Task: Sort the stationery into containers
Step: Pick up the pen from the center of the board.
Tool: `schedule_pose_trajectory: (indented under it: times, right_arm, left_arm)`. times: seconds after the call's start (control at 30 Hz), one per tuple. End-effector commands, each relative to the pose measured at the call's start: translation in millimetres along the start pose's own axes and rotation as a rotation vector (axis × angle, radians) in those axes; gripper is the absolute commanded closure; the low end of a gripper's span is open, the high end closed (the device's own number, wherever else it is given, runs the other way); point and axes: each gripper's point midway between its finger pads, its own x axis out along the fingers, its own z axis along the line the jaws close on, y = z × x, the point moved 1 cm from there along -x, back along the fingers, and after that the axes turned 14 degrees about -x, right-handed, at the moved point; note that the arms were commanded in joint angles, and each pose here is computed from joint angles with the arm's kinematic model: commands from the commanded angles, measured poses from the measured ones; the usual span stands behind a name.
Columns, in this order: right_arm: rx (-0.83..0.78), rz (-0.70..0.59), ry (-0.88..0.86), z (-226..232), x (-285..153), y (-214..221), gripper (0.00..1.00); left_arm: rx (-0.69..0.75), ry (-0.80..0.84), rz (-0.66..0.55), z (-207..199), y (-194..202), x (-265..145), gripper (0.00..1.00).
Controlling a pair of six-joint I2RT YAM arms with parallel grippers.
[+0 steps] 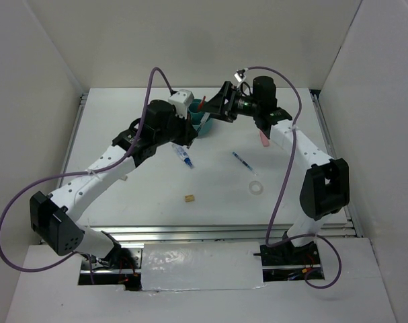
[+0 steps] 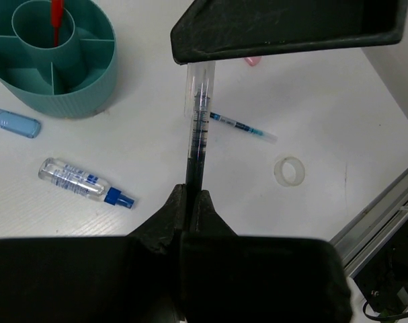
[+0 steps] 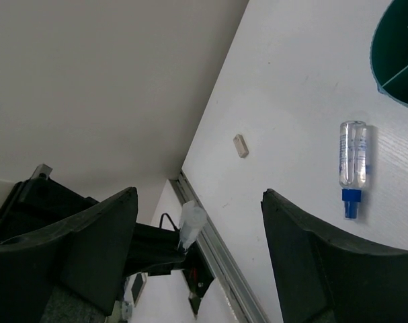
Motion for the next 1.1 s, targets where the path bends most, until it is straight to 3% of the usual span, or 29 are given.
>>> schedule_pose_trajectory:
  times: [0.0, 0.17, 0.37, 0.53, 0.63, 0.67, 0.73, 0.77, 0.87, 0.9, 0.93, 1.07]
  right_arm:
    - [-0.06, -0.085, -0.034, 14, -4, -35, 0.19]
    - [-0.063, -0.067, -0.085, 25, -5, -28, 0.37]
    - [-0.041, -0.02, -0.131, 34, 3, -7, 0.51]
    - [-0.023, 0.007, -0.143, 37, 7, 2, 0.55]
    - [-0.029, -0.002, -0.128, 34, 8, 0, 0.74]
    - [-0.037, -0.006, -0.123, 34, 8, -1, 0.88]
    - [-0.049, -0.008, -0.107, 33, 8, -3, 1.0]
    - [-0.056, -0.014, -0.099, 33, 8, -5, 1.0]
    - [-0.101, -0.031, -0.066, 29, 9, -14, 1.0]
    - [-0.138, -0.041, -0.053, 27, 9, -18, 1.0]
    - [-0.167, -0.069, -0.029, 26, 9, -30, 1.0]
    - [-0.294, -0.167, 0.118, 7, 10, -66, 1.0]
  left_arm:
    - [-0.003, 0.071, -0.08, -22, -27, -4, 1.0]
    - [-0.001, 0.064, -0.089, -21, -30, -2, 1.0]
    - [-0.005, 0.071, -0.096, -25, -35, 1, 1.0]
    - [-0.005, 0.072, -0.1, -26, -38, 2, 1.0]
    - [-0.009, 0.074, -0.092, -26, -35, 2, 1.0]
    - [-0.013, 0.074, -0.087, -25, -33, 3, 1.0]
    - [-0.011, 0.073, -0.084, -24, -31, 2, 1.0]
    - [-0.013, 0.073, -0.082, -24, -31, 1, 0.98]
    - [-0.024, 0.056, -0.061, -16, -27, 0, 0.53]
    - [-0.039, 0.033, -0.068, -7, -32, -4, 0.07]
    - [-0.051, 0.023, -0.056, 0, -31, -7, 0.01]
    - [-0.076, 0.068, -0.075, 29, -49, -23, 0.01]
